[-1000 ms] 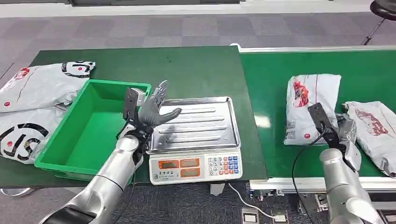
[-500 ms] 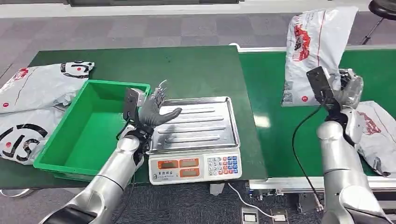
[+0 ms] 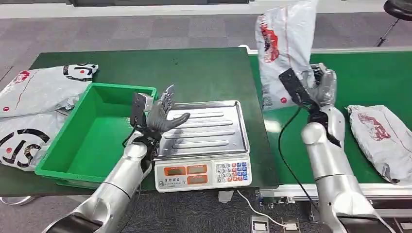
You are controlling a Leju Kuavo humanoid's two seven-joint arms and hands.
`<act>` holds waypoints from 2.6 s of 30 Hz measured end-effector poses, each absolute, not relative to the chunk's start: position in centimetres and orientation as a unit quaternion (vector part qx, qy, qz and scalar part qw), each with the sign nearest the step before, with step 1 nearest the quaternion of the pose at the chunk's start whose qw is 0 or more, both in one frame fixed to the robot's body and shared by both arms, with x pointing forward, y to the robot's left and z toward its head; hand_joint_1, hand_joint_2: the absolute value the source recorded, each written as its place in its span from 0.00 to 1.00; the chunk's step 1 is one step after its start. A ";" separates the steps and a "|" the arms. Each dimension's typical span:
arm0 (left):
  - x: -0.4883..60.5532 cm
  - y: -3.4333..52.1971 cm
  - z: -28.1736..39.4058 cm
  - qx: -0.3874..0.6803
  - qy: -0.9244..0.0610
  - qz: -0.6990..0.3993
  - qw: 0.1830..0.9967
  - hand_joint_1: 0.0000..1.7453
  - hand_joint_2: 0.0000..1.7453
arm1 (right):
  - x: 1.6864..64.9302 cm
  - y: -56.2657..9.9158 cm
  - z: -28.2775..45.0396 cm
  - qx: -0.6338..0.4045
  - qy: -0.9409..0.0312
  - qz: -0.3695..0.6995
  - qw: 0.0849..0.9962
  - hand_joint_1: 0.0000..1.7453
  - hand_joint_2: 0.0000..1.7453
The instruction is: Moved the parcel from conveyor to table for the left to box.
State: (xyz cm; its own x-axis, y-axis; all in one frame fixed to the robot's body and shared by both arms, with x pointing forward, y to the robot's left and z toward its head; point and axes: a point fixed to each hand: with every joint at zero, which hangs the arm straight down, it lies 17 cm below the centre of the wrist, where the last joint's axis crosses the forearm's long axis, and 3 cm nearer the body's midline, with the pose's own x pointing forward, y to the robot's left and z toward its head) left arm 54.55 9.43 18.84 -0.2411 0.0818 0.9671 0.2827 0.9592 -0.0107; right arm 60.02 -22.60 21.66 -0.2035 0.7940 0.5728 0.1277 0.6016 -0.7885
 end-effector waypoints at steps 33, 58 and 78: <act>54.5 9.0 18.6 -0.100 -0.785 -0.100 0.604 0.00 1.00 | 45.0 -3.5 11.8 -0.113 -0.721 0.453 0.512 0.00 1.00; 52.8 2.6 21.7 -0.064 -0.804 -0.214 0.551 0.00 1.00 | 51.6 -24.0 9.9 -0.199 -0.686 0.257 0.651 0.00 1.00; 48.7 -4.8 10.0 0.070 -0.592 -0.689 0.413 0.08 1.00 | 56.4 -32.3 13.1 -0.241 -0.693 0.166 0.658 0.00 1.00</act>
State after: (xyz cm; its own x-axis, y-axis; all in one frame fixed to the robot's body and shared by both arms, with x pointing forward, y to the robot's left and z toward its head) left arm 48.69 -4.79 9.97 -0.6494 -0.6510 0.3931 0.4860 0.0422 0.8729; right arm 56.39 -32.32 13.10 -0.0172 0.5534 0.8327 0.1154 0.8284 -0.5481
